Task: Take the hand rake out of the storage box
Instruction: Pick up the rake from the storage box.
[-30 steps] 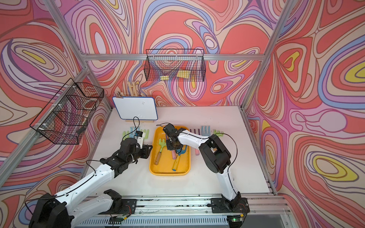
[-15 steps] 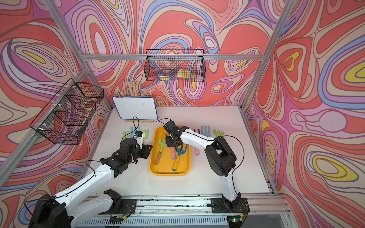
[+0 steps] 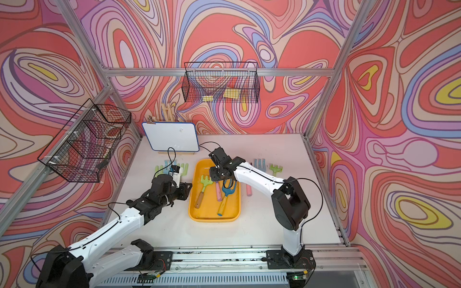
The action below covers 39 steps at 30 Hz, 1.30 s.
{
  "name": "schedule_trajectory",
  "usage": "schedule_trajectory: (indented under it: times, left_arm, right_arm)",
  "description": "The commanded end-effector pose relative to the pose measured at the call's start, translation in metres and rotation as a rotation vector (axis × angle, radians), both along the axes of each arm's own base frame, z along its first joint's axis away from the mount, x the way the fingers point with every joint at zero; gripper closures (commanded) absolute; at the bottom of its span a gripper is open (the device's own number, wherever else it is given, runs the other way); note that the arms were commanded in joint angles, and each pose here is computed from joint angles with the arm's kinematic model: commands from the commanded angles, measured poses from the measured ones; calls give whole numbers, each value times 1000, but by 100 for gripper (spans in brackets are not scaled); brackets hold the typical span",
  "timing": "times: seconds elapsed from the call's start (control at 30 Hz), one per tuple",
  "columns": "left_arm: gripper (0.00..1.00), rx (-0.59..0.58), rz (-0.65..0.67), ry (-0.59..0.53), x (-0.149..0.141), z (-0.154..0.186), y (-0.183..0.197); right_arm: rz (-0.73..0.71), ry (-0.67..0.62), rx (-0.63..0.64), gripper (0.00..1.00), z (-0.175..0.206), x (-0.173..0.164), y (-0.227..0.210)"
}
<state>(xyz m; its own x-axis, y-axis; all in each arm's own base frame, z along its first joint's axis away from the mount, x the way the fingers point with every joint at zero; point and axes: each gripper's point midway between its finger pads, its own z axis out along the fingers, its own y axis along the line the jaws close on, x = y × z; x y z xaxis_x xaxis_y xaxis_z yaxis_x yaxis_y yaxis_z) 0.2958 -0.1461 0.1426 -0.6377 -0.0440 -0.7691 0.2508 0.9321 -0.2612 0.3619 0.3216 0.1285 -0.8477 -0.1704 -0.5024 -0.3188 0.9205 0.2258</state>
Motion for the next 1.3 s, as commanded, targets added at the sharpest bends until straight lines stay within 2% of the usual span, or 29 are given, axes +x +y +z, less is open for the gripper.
schedule_trajectory:
  times: [0.0,0.07,0.17,0.77,0.9,1.0,1.1,1.27]
  left_arm:
    - [60,17,17,-16,0,7,4]
    - [60,22,22,-18,0,6,6]
    - [59,23,21,-14,1,5,5]
    - [59,36,29,-11,2,3,7]
    - [59,35,28,-9,2,3,6]
    - [59,37,28,-8,2,2,7]
    - [59,37,28,-11,2,3,7]
    - [59,33,26,-13,2,4,7]
  right_arm:
    - [39,61,-28,59,-23,-9,6]
    - [51,78,-40,53,-32,-12,5]
    - [61,91,-58,48,-42,-15,5]
    - [64,203,-172,52,-102,-15,5]
    - [66,218,-178,57,-109,-15,7]
    - [66,228,-180,71,-112,-16,7]
    - [54,214,-178,80,-106,-14,6]
    - [33,150,-150,81,-73,-11,2]
